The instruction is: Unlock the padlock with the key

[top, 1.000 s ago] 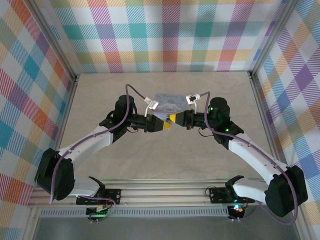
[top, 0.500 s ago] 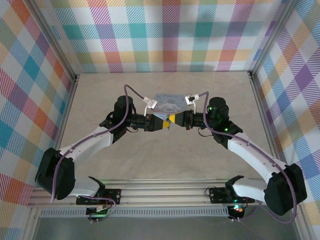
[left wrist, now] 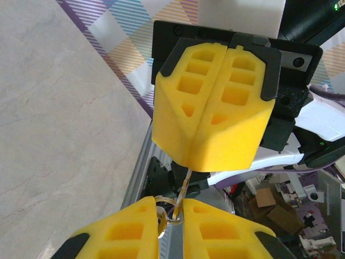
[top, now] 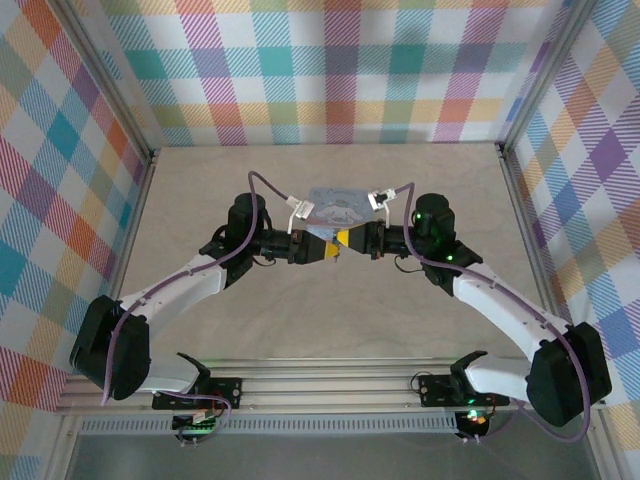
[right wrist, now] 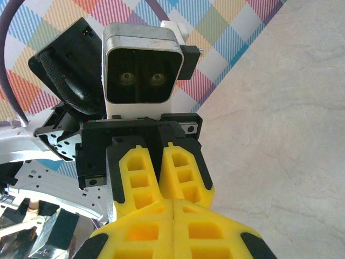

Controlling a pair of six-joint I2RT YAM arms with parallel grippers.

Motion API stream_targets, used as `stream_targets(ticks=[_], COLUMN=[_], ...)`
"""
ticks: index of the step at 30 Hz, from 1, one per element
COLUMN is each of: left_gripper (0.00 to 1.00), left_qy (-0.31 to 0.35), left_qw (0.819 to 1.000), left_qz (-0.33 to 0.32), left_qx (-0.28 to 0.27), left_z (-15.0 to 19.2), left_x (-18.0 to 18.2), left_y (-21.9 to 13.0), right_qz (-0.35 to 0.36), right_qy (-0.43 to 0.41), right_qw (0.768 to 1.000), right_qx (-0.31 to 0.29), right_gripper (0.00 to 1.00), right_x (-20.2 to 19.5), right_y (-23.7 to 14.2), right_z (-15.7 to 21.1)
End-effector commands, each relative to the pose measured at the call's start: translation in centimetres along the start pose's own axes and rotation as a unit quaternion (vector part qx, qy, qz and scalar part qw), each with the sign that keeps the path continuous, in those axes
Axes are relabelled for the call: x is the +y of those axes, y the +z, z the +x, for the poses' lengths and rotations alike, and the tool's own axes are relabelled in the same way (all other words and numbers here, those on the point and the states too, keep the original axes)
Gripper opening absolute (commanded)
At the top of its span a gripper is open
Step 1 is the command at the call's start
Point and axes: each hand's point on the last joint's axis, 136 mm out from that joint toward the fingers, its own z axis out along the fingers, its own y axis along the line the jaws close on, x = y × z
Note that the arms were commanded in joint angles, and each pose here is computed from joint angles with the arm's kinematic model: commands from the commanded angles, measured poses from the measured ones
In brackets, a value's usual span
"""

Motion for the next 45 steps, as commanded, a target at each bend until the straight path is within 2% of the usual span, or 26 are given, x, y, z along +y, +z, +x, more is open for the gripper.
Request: stream_targets(ticks=[1,3,7,11,12,14,17,22,25,27,29,34,38,45], left_gripper=[0.13,0.0,0.0,0.0,0.0,0.0,0.0,0.0,0.0,0.0,0.0,0.0,0.0,0.0], left_qy=[0.032,0.038,0.042,0.026,0.022,0.01,0.001,0.0,0.002,0.0,0.003,0.002,-0.002,-0.007], left_qw=[0.999,0.999,0.999,0.999,0.999,0.998,0.995,0.982,0.976,0.973,0.97,0.96,0.952,0.945], left_qz=[0.012,0.014,0.012,-0.023,-0.032,-0.055,-0.092,-0.177,-0.213,-0.227,-0.241,-0.28,-0.302,-0.325], left_qx=[-0.018,-0.018,-0.02,-0.024,-0.026,-0.033,-0.046,-0.057,-0.051,-0.038,-0.032,-0.029,-0.037,-0.047], left_z=[-0.9,-0.9,-0.9,-0.3,-0.2,0.1,0.5,1.7,2.8,3.5,3.9,4.4,5.1,6.2], left_x=[-1.5,-1.7,-1.6,0.5,1.1,2.5,4.3,7.3,8.7,9.3,9.8,11.2,12.5,13.7], left_y=[-0.7,-0.8,-0.8,-0.8,-0.9,-1.0,-1.6,-3.2,-4.1,-4.5,-4.9,-6.0,-6.5,-7.4], right_qz=[-0.02,-0.018,-0.002,0.033,0.041,0.071,0.151,0.308,0.388,0.44,0.488,0.543,0.565,0.588], right_qy=[-0.008,-0.004,0.004,0.014,0.015,0.024,0.043,0.085,0.132,0.122,0.076,0.025,0.003,0.002], right_qw=[1.0,1.0,1.0,0.999,0.999,0.997,0.987,0.946,0.911,0.889,0.87,0.838,0.824,0.807], right_qx=[0.007,0.009,0.007,-0.004,-0.006,-0.013,-0.029,-0.053,-0.035,-0.01,0.013,0.042,0.042,0.052], right_gripper=[0.0,0.0,0.01,0.38,0.44,0.53,0.57,0.59,0.52,0.52,0.56,0.6,0.61,0.57], right_x=[0.6,0.4,-0.3,-1.5,-1.7,-2.6,-4.9,-10.4,-13.9,-15.0,-15.8,-18.4,-21.1,-24.8], right_y=[0.2,0.2,0.2,0.1,0.0,-0.2,-1.2,-3.9,-4.7,-4.1,-2.7,1.6,4.3,5.9], right_z=[0.0,0.2,0.3,0.1,0.1,-0.1,-0.3,0.3,1.7,2.1,2.1,1.8,1.9,3.1])
